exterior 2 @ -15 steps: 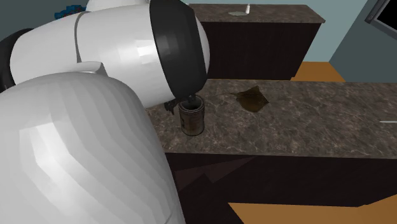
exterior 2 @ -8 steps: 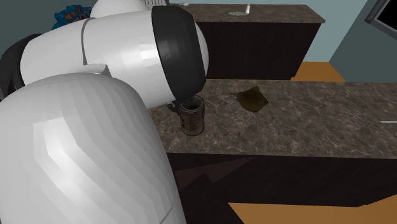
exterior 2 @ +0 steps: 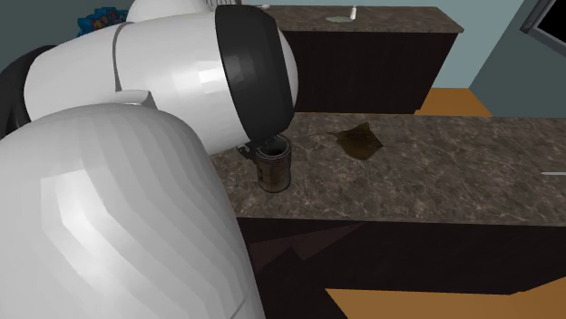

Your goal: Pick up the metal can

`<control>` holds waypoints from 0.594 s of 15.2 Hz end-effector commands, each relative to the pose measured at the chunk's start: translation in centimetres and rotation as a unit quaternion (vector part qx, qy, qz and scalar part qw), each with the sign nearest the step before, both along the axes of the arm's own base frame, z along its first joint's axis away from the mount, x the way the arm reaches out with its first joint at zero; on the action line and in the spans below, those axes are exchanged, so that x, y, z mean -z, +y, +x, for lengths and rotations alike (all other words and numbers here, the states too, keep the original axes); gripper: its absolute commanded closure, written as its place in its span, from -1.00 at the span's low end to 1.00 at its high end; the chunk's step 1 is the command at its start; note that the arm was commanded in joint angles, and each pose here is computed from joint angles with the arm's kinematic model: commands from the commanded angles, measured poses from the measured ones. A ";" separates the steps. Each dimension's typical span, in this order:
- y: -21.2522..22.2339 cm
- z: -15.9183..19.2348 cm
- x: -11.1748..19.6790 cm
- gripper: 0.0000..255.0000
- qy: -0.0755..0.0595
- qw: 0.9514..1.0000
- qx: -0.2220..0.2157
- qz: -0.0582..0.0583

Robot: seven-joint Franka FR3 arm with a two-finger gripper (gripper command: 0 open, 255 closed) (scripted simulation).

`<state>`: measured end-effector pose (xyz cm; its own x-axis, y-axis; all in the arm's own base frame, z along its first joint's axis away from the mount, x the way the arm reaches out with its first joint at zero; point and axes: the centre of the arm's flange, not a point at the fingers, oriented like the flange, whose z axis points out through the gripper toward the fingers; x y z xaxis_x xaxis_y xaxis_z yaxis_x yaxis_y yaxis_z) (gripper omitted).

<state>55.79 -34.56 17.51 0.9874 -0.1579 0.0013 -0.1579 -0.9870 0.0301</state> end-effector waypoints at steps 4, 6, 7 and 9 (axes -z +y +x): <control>0.0 0.0 -2.6 1.00 -0.001 1.000 0.000 -0.001; 0.0 0.0 -3.7 1.00 -0.001 1.000 0.000 -0.001; 0.0 0.0 -4.2 1.00 -0.001 1.000 0.000 -0.001; 0.0 0.0 -5.3 1.00 -0.001 1.000 0.000 -0.001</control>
